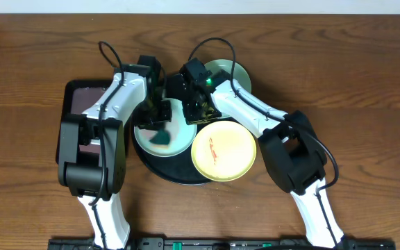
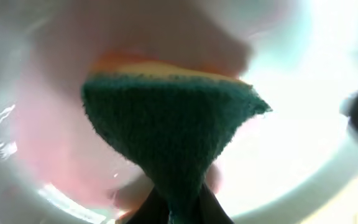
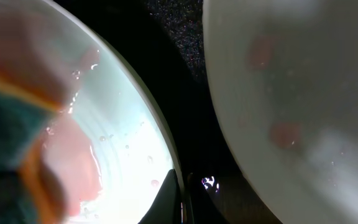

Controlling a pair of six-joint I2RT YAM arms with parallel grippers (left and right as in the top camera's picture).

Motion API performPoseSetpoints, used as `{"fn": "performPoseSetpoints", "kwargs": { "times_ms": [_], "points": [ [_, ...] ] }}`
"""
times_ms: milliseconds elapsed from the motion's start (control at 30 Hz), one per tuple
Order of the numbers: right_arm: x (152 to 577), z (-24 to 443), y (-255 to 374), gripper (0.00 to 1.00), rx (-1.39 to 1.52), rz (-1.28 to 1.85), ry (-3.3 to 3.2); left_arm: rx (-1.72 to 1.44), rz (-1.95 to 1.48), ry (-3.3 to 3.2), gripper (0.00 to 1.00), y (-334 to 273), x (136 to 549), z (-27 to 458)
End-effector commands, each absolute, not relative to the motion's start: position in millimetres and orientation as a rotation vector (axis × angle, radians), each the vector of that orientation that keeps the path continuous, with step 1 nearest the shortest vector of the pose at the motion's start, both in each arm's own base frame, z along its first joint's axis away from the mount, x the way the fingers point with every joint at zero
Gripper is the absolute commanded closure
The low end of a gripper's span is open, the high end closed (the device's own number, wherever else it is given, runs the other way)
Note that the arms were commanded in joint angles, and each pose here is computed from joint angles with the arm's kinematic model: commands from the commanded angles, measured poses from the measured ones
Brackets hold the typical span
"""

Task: Clean dirty plates on tray and stack at the side
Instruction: 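Scrub the left pale green plate with the sponge in the left gripper, then lift the sponge away from the plate with the left gripper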

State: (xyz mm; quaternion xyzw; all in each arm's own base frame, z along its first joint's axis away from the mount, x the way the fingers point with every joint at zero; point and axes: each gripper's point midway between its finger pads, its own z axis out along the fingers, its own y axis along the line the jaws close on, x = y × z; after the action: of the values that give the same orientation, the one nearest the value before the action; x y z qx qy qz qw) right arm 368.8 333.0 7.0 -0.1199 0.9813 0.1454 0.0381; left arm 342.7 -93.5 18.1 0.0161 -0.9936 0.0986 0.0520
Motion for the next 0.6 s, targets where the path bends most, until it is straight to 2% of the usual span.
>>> {"fn": "performPoseSetpoints", "kwargs": {
  "times_ms": [0,100,267,433,567],
  "points": [
    [361,-11,329,0.99,-0.394,0.395,3.053,-0.169,0.584,-3.015,0.93,-123,351,18],
    [360,-10,330,0.99,-0.395,0.411,3.058,-0.065,0.562,-3.084,0.93,-113,372,25],
    [360,-10,331,0.99,-0.395,0.418,3.058,0.248,0.334,-3.179,0.93,-59,401,60],
    [363,-4,334,0.99,-0.415,0.433,3.037,0.450,0.218,-3.273,0.93,-8,410,117],
    [370,23,342,0.99,-0.506,0.450,2.951,0.586,0.217,-3.338,0.93,24,405,153]
  ]
}}
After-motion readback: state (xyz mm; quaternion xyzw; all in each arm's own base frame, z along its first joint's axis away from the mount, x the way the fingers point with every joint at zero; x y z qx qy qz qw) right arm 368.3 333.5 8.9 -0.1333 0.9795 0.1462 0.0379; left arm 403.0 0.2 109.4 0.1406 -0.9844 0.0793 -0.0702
